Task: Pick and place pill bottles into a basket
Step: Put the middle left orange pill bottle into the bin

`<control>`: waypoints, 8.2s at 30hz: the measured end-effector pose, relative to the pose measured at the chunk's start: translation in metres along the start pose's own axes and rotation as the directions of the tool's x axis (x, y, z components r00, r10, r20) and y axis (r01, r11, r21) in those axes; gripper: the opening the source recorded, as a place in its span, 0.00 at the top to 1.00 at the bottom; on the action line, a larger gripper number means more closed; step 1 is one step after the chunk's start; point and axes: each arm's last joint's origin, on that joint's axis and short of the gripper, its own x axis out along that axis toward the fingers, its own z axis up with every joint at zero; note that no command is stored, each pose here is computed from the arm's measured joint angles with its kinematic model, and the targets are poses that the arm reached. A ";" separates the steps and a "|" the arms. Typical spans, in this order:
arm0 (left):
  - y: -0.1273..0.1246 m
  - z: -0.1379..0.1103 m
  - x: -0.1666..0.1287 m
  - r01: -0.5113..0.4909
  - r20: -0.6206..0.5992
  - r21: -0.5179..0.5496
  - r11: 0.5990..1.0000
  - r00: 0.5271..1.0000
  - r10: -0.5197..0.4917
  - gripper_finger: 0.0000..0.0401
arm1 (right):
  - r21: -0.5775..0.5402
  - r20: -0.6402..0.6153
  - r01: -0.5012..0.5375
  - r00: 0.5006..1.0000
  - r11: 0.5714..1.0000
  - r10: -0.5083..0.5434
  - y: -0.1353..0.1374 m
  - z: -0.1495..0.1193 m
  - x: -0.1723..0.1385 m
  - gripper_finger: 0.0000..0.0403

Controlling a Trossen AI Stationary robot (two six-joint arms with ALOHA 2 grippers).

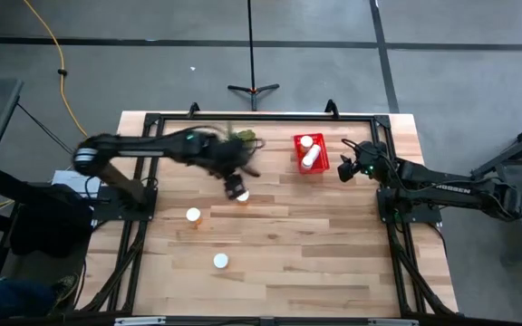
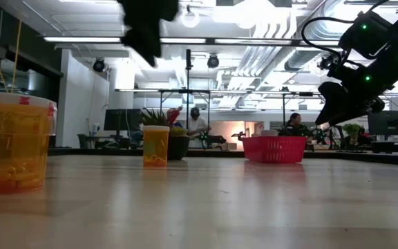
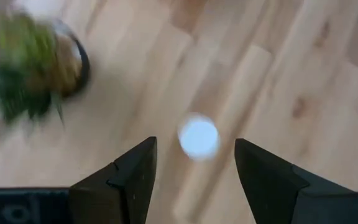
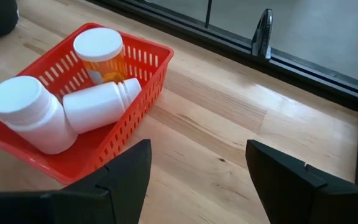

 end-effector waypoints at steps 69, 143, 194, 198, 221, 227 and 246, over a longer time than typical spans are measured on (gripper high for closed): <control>-0.021 -0.183 0.063 0.006 -0.242 0.245 0.969 0.969 0.055 0.02 | 0.032 -0.019 0.026 1.000 0.999 -0.025 -0.002 -0.003 0.000 0.37; -0.014 -0.114 0.028 0.083 -0.109 0.160 0.984 0.992 -0.066 0.39 | 0.064 -0.039 0.024 0.999 0.998 -0.022 -0.002 -0.005 0.000 0.37; 0.014 0.071 0.032 0.139 0.246 0.212 0.967 0.951 -0.190 0.38 | -0.407 0.253 -0.648 0.597 0.644 0.761 0.080 0.057 -0.002 0.23; 0.014 0.071 0.032 0.135 0.248 0.207 0.969 0.951 -0.186 0.39 | -0.443 0.250 -0.610 0.619 0.657 0.744 0.101 0.072 0.003 0.20; 0.015 0.071 0.032 0.108 0.250 0.196 0.975 0.956 -0.156 0.33 | -0.418 0.057 -0.684 0.637 0.597 0.769 0.158 0.102 0.042 0.20; 0.015 0.071 0.032 0.109 0.257 0.196 0.975 0.953 -0.158 0.39 | -0.419 0.082 -0.678 0.635 0.604 0.768 0.160 0.102 0.046 0.20; 0.015 0.072 0.031 0.123 0.261 0.181 0.976 0.951 -0.168 0.52 | -0.399 0.116 -0.687 0.619 0.607 0.777 0.165 0.101 0.051 0.23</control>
